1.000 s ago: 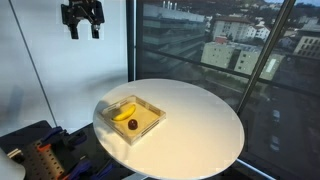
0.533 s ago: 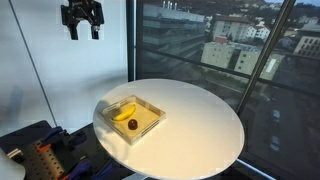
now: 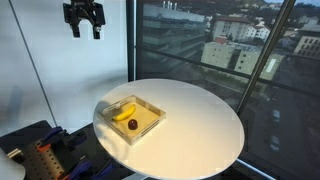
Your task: Move the banana from the tray to the table
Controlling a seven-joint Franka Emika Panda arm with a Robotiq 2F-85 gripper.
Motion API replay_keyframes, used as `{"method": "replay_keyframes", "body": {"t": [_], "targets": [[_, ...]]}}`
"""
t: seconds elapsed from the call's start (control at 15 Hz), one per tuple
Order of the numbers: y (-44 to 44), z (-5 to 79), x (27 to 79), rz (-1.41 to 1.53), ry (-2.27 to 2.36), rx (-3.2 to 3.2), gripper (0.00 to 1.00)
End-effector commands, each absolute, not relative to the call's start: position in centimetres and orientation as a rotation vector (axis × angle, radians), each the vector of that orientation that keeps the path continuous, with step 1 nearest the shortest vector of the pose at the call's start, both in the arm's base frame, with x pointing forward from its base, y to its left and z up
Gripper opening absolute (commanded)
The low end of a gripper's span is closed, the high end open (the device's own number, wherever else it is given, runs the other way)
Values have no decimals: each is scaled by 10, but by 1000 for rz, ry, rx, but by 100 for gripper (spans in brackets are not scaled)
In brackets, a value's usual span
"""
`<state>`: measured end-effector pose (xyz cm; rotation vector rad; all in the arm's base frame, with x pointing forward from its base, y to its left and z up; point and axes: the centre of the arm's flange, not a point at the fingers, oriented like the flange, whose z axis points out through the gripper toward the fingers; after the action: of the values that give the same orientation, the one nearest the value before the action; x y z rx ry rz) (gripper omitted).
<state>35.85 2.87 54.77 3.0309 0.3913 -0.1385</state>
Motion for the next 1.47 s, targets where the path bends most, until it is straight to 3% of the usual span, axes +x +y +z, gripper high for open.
{"method": "replay_keyframes", "body": {"t": [0.0,0.6,1.4], "targets": [[29,551,368,-48,403,3102,100],[40,550,396,146,423,3186,100],[48,510,439,97,410,3193,100]]}}
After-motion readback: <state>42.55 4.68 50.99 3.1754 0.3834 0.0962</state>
